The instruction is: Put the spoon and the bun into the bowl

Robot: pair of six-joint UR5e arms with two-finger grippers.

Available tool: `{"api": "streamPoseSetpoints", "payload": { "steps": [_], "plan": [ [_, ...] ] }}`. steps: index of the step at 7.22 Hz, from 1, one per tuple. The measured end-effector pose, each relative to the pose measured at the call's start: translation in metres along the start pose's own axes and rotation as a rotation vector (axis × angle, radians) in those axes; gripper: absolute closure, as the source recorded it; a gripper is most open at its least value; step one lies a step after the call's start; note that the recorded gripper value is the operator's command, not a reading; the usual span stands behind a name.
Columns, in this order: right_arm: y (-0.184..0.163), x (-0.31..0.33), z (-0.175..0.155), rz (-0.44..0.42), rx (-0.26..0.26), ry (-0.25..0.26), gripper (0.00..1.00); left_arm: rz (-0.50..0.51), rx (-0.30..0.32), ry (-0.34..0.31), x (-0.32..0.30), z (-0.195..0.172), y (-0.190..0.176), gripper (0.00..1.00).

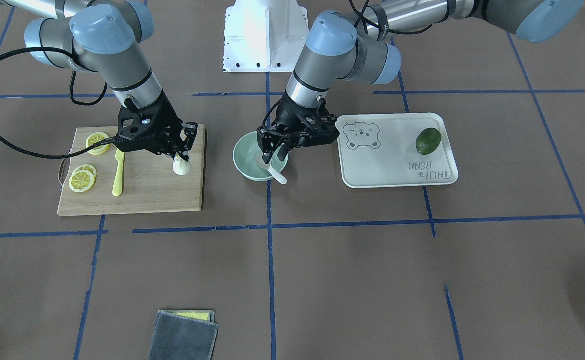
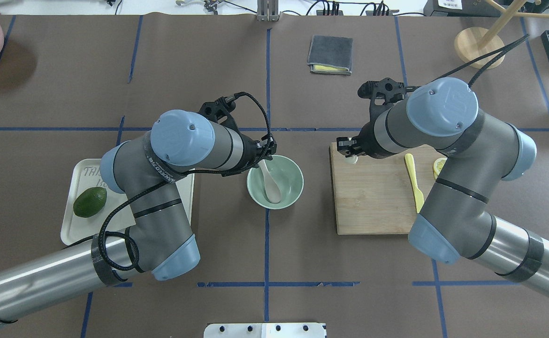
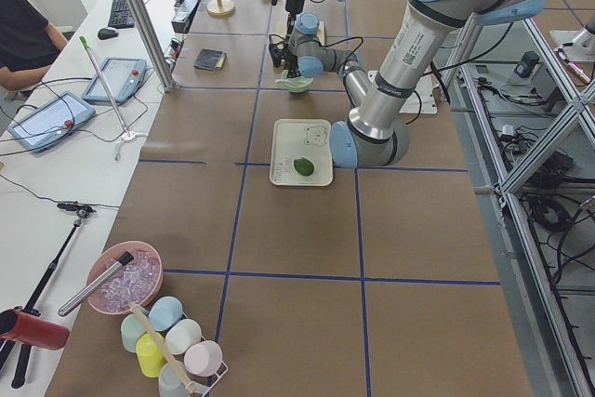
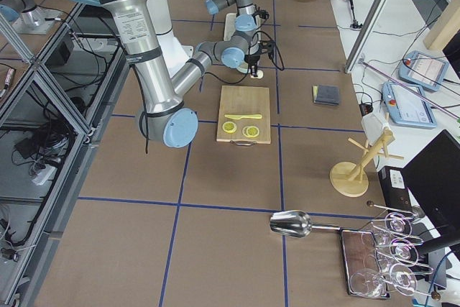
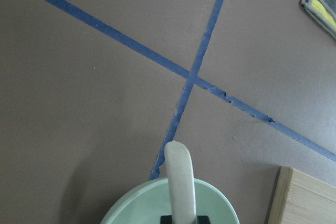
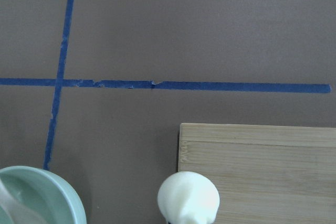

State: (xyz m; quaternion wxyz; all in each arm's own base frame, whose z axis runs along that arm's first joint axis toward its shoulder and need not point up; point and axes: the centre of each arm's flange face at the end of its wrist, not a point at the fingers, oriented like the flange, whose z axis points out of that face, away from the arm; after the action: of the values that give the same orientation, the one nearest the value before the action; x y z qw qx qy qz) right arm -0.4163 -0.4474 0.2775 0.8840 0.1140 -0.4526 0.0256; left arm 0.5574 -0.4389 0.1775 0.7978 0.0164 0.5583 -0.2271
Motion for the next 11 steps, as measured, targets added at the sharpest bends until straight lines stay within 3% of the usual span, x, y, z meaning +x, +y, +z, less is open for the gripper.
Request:
{"api": "streamPoseSetpoints", "payload": {
  "steps": [4, 7, 11],
  "plan": [
    [-0.007, -0.037, -0.028, -0.012, 0.04, -0.074, 1.0, 0.063, 0.024, -0.012, 0.0, -0.01, -0.023, 0.0],
    [0.003, -0.088, -0.022, -0.027, 0.036, -0.116, 1.0, 0.259, 0.02, -0.121, -0.014, -0.056, -0.08, 0.0],
    [0.018, -0.131, 0.01, -0.044, 0.043, -0.096, 0.99, 0.464, 0.032, -0.249, -0.063, -0.127, -0.156, 0.0]
  ]
}}
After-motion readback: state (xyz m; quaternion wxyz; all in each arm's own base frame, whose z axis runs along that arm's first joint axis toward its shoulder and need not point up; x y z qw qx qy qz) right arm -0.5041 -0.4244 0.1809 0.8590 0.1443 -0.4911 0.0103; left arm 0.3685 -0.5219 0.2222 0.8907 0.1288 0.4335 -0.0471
